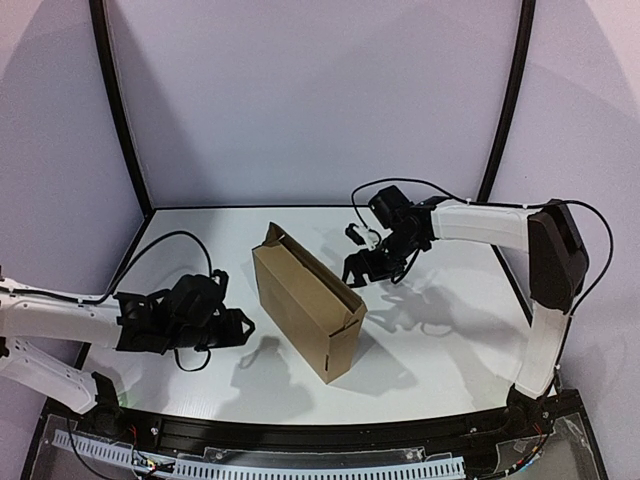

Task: Fold the paper box

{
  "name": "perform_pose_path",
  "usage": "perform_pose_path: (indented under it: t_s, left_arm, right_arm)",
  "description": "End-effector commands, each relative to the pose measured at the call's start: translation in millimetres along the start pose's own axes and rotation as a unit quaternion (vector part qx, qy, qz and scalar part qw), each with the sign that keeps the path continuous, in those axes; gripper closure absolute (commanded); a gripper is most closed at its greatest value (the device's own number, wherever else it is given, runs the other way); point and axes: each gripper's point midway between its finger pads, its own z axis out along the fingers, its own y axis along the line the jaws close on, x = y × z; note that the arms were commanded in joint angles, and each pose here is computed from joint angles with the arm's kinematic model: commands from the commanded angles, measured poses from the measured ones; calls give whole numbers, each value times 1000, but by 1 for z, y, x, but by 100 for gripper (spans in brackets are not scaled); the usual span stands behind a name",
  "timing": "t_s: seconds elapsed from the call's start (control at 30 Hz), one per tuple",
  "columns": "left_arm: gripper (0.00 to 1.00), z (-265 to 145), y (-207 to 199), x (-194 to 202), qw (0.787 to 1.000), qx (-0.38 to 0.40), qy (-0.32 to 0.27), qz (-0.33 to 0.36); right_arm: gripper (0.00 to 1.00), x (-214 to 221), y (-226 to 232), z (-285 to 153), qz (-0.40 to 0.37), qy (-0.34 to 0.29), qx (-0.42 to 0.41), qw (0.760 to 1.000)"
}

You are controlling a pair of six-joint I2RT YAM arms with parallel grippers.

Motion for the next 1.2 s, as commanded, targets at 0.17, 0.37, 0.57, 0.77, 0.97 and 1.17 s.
perform_pose_path:
  t_s: [0.17, 0.37, 0.57, 0.77, 0.97, 1.17]
  left_arm:
    - [71, 49, -109, -22, 986, 137, 5, 92]
    - [73, 89, -134, -26, 986, 128, 19, 105]
    - [73, 78, -123, -29, 989, 121, 4, 87]
    - [68, 51, -95, -39, 994, 78, -21, 78]
    - [63, 17, -54, -52, 998, -4, -45, 53]
    - [58, 0, -52, -73, 996, -9, -86, -3]
  right_arm:
    - [9, 7, 98, 26, -35, 0, -143, 989]
    - [9, -2, 117, 28, -42, -16, -142, 989]
    - [8, 1, 86, 28, -29, -15, -39, 999]
    - [2, -13, 26, -11, 34, -47, 82, 995]
    - [2, -32, -4, -55, 38, -87, 136, 986]
    - [2, -73, -21, -106, 34, -153, 158, 975]
